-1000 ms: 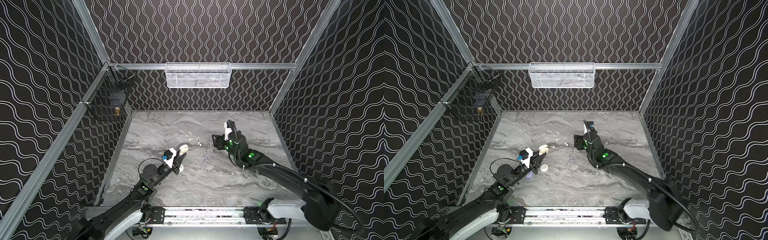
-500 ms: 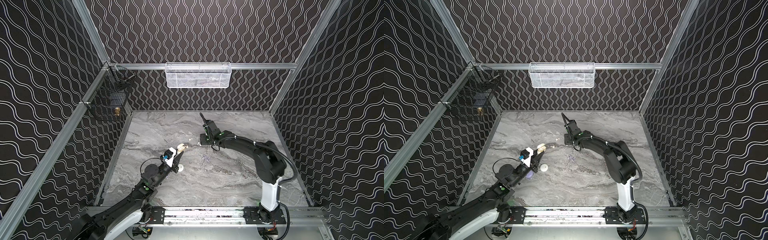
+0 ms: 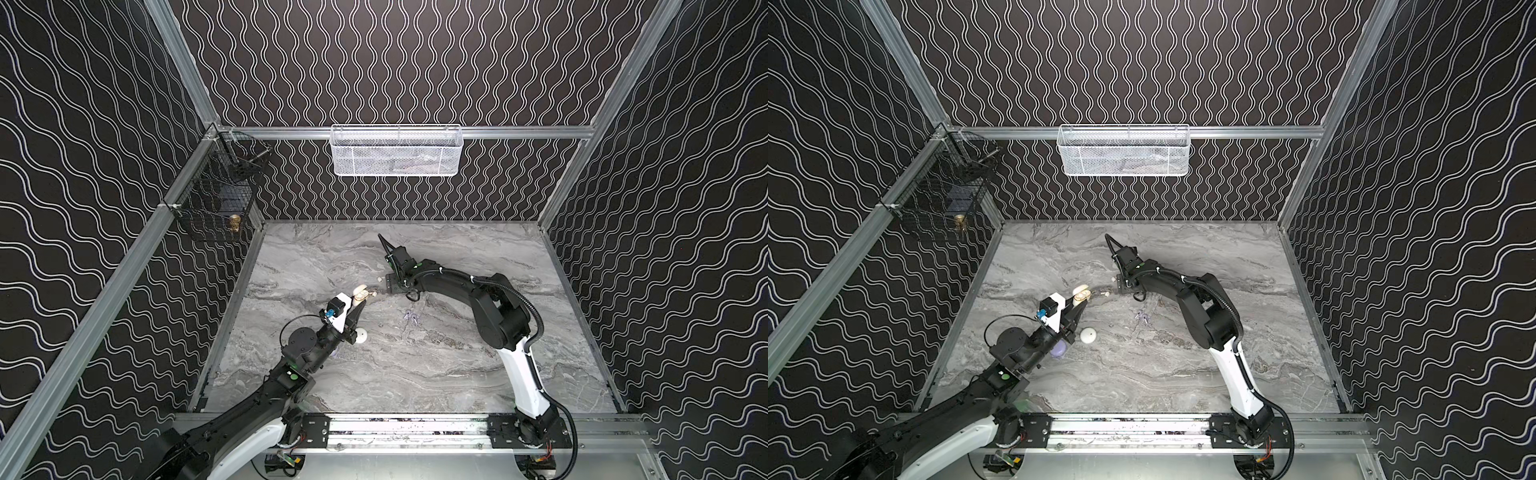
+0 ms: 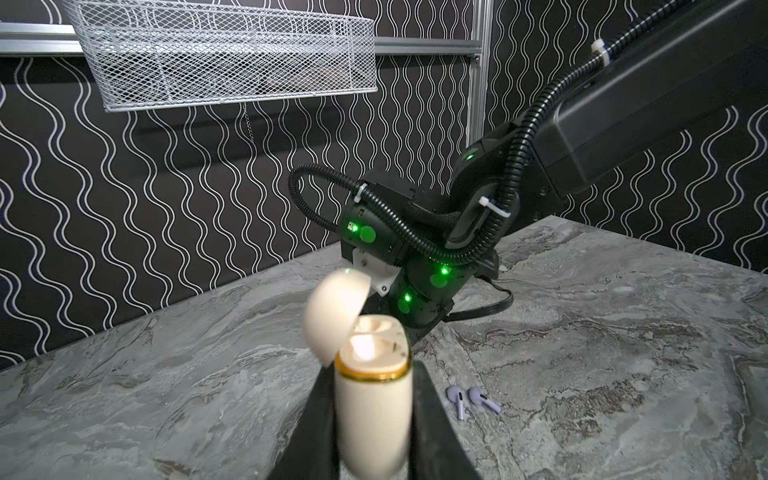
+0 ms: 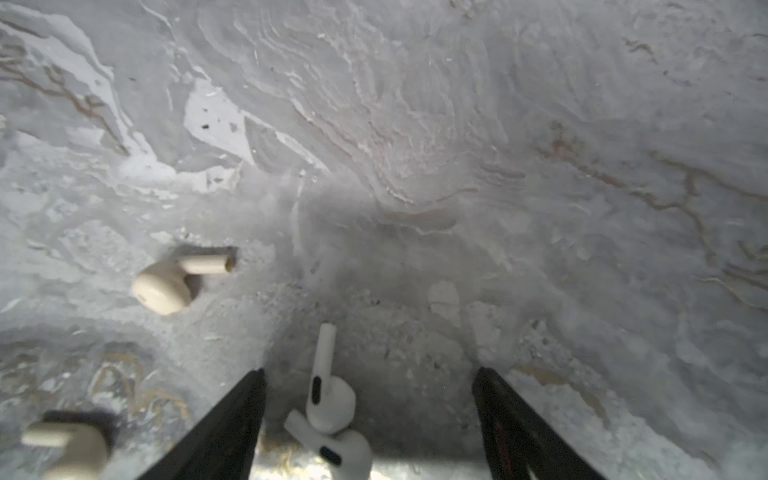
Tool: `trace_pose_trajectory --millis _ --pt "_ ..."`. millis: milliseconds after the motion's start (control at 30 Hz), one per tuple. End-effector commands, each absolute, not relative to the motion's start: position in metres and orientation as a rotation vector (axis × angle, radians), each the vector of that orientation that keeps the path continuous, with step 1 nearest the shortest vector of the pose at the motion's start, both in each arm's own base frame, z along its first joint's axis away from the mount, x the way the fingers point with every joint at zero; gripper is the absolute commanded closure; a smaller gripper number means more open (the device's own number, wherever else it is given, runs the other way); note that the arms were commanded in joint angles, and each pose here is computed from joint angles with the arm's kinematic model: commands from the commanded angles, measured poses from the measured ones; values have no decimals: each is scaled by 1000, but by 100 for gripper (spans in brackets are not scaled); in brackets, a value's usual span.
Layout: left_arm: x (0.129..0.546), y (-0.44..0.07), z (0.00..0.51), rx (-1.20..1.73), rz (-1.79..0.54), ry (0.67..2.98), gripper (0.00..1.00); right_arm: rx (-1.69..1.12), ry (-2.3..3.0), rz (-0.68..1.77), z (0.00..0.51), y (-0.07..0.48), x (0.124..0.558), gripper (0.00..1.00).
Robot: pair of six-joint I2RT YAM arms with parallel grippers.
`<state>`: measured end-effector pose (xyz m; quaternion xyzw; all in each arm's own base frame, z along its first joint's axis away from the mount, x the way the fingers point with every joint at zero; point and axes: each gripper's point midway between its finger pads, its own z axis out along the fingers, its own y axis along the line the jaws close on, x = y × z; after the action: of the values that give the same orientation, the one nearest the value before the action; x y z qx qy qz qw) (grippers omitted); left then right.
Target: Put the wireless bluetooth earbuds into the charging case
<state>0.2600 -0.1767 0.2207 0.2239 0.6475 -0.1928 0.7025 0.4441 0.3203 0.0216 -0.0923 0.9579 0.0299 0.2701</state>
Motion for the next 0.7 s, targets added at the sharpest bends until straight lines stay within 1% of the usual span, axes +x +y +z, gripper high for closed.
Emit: trace_pose_trajectory --millis 0,400,667 --pt "260 -177 229 496 -424 1412 100 -237 2603 -16 15 308 441 19" --pt "261 -175 228 492 -418 1420 100 -245 2576 -98 25 275 419 21" --pt "261 -175 228 495 -411 1424 100 -197 2552 -57 34 262 418 25"
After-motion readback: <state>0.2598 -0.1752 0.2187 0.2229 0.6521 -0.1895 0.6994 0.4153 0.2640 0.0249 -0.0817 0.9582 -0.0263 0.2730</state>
